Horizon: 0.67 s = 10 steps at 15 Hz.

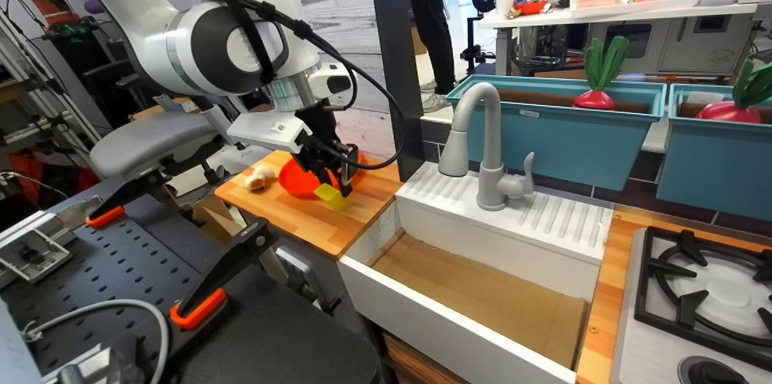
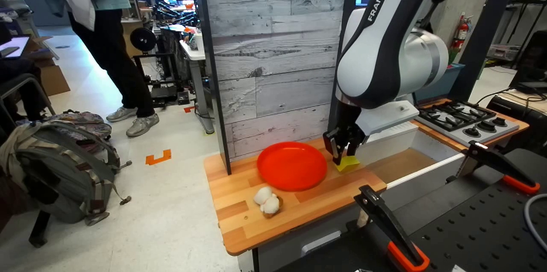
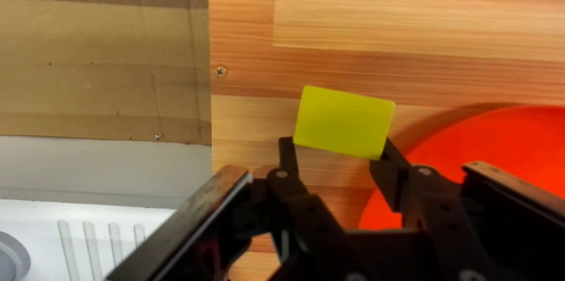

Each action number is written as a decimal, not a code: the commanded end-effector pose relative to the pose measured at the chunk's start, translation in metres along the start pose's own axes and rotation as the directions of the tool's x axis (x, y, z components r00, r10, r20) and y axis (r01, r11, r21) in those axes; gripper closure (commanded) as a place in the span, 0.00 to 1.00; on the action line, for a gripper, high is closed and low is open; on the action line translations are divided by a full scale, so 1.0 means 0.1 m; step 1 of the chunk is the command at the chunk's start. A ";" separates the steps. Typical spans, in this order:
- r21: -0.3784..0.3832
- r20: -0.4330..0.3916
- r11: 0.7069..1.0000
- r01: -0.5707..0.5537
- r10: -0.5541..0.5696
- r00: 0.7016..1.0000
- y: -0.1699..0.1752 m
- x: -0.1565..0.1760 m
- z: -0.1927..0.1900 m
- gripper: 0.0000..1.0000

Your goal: Pick the yellow block on the block and put it on the counter

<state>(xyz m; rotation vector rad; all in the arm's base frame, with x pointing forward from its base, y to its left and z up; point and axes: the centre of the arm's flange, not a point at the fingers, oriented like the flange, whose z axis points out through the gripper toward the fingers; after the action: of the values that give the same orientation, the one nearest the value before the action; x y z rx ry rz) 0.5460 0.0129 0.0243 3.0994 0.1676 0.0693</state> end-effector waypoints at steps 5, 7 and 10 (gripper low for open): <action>0.023 0.045 0.999 -0.031 0.030 0.999 0.05 0.14 0.22 0.57; 0.026 0.050 0.999 -0.037 0.036 0.998 0.06 0.15 0.21 0.27; 0.035 0.042 0.999 -0.042 0.040 0.998 0.04 0.11 0.10 0.07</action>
<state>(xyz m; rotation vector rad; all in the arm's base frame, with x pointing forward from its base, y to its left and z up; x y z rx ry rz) 0.5565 0.0104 0.0078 3.1117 0.1067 0.0047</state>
